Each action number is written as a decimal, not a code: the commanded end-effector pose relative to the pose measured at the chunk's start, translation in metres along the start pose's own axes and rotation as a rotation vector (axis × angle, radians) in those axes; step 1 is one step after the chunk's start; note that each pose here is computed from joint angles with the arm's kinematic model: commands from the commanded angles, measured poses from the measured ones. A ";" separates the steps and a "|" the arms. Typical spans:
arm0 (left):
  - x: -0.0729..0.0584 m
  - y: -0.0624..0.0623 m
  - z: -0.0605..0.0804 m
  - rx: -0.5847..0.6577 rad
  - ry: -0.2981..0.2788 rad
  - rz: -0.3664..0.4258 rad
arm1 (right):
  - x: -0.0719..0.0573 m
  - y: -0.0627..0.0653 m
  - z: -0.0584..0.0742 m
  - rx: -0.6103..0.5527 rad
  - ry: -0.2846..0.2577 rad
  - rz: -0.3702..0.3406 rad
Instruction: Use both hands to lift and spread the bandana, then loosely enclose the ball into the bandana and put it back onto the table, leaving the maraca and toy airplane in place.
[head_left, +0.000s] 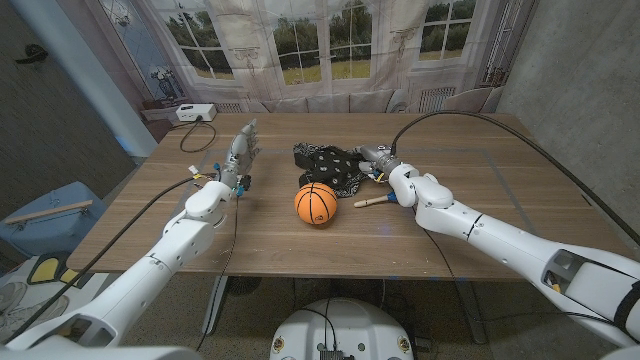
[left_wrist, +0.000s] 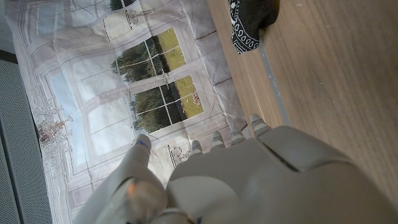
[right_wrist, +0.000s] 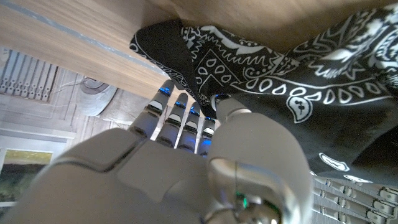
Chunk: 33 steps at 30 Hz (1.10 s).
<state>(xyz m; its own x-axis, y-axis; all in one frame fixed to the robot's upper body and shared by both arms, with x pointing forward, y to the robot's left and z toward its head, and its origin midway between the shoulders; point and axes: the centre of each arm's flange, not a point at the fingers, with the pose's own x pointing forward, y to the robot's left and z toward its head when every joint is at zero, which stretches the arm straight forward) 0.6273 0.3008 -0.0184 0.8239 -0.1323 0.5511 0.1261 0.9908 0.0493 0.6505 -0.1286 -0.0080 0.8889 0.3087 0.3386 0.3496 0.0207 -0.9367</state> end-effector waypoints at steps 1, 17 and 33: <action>0.009 -0.002 0.000 0.001 0.000 -0.026 | 0.003 0.000 -0.013 -0.053 0.106 -0.034; 0.015 -0.001 0.002 0.003 -0.003 -0.027 | 0.013 0.008 -0.027 -0.059 0.171 -0.092; 0.019 -0.004 0.001 0.027 0.025 -0.025 | -0.014 -0.021 -0.039 0.134 0.150 -0.593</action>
<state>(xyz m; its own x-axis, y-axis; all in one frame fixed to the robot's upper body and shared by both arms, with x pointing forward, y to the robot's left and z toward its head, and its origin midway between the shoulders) 0.6384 0.2966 -0.0077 0.8217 -0.1601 0.5470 0.1461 0.9868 0.0695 0.6661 -0.1561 -0.0060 0.7979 0.1490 0.5841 0.5748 0.1041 -0.8117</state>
